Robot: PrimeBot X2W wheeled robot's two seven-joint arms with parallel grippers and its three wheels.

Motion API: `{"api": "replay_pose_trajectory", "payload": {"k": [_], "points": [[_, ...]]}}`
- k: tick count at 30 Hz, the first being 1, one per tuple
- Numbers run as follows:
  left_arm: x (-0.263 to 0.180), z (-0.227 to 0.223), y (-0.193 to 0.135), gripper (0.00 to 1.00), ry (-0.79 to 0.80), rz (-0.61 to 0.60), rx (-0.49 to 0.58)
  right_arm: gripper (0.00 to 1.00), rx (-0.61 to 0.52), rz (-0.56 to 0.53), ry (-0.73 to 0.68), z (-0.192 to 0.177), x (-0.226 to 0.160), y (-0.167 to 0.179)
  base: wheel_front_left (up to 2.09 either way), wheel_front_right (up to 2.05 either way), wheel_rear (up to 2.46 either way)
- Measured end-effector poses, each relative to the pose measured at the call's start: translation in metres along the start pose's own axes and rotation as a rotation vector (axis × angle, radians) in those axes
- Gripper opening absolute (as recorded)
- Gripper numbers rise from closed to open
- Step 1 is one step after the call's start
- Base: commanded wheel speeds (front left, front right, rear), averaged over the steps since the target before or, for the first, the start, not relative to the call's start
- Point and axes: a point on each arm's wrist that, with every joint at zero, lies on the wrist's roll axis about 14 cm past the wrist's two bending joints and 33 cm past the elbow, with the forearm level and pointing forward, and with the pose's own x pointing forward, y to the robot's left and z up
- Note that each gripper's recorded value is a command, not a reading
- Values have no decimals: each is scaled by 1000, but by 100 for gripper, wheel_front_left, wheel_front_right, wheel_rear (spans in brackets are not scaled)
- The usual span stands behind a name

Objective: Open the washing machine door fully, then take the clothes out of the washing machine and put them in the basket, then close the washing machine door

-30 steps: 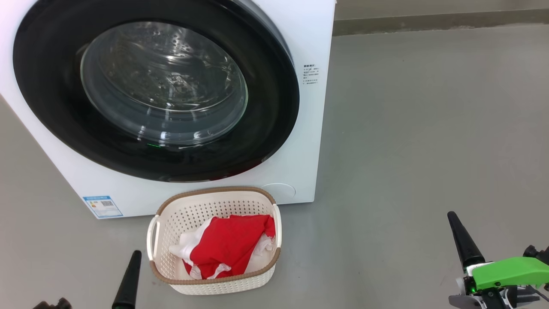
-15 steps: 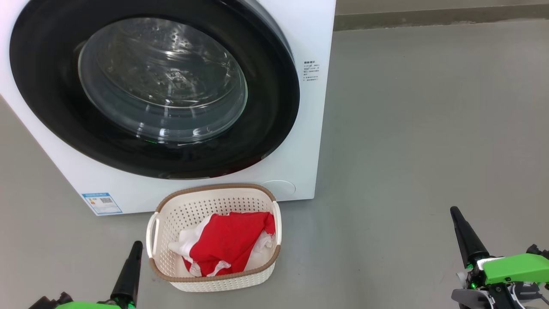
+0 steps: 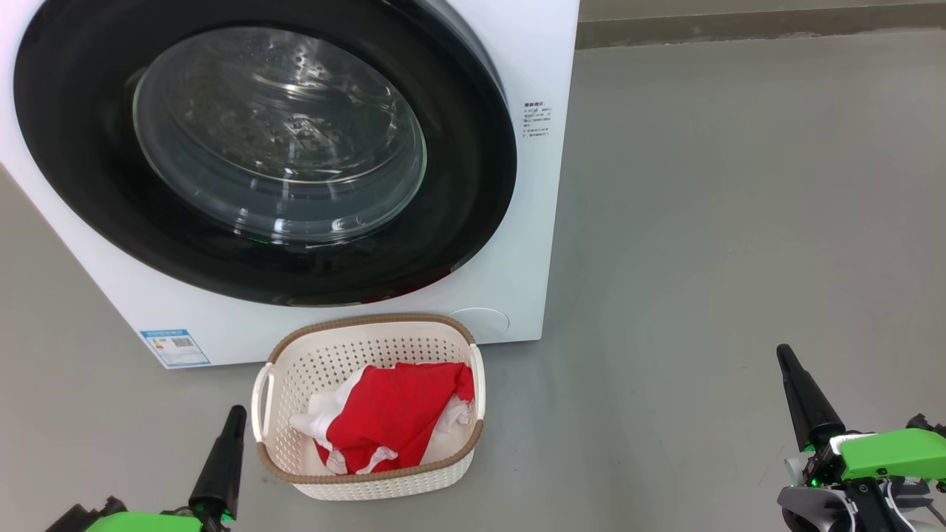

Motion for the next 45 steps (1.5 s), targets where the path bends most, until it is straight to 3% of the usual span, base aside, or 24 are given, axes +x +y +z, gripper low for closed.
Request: {"api": "replay_pose_trajectory", "payload": {"k": [45], "points": [[0,0,0,0,0,0,0,0,0,0,-1,0,0,0,0,0,0]]}}
